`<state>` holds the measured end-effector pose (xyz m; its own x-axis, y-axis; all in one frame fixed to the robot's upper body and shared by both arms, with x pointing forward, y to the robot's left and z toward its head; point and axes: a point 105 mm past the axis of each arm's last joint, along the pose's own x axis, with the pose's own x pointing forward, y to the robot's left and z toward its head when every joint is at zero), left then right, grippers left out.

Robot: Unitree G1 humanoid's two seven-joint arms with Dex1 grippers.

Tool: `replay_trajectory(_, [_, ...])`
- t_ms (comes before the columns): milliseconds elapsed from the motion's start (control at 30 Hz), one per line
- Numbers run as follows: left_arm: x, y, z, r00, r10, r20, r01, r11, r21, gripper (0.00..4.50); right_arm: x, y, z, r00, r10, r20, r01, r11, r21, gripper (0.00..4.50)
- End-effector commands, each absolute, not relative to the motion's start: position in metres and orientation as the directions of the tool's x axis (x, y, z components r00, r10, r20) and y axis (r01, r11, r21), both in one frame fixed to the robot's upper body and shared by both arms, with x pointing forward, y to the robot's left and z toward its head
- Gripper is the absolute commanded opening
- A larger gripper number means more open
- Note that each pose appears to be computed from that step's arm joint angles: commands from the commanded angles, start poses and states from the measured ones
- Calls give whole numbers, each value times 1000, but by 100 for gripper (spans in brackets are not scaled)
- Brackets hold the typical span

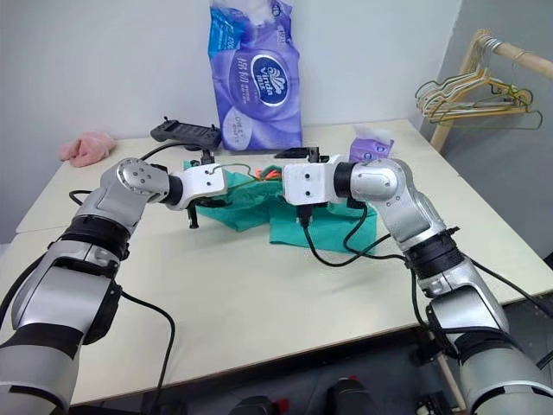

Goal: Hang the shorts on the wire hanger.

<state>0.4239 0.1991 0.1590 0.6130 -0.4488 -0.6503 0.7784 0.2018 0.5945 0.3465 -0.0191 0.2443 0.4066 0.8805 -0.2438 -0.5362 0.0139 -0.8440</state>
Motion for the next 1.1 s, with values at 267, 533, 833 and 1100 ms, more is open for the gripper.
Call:
replay_trajectory(267, [427,196,175,638,-468,-611,747,183,640,0,390,-115,229,629,615,-475,-687,154,-711,345])
replay_trajectory(533, [429,194,177,644,-465,-607,738,168,654,0,416,-89,225,624,598,-502,-690,121,-714,345])
replay_trajectory(833, [428,195,176,644,-463,-609,738,166,654,0,416,-63,215,568,627,-534,-728,79,-681,345])
replay_trajectory(1100, [429,193,177,645,-465,-606,735,162,659,0,435,-52,194,583,588,-561,-733,81,-676,345])
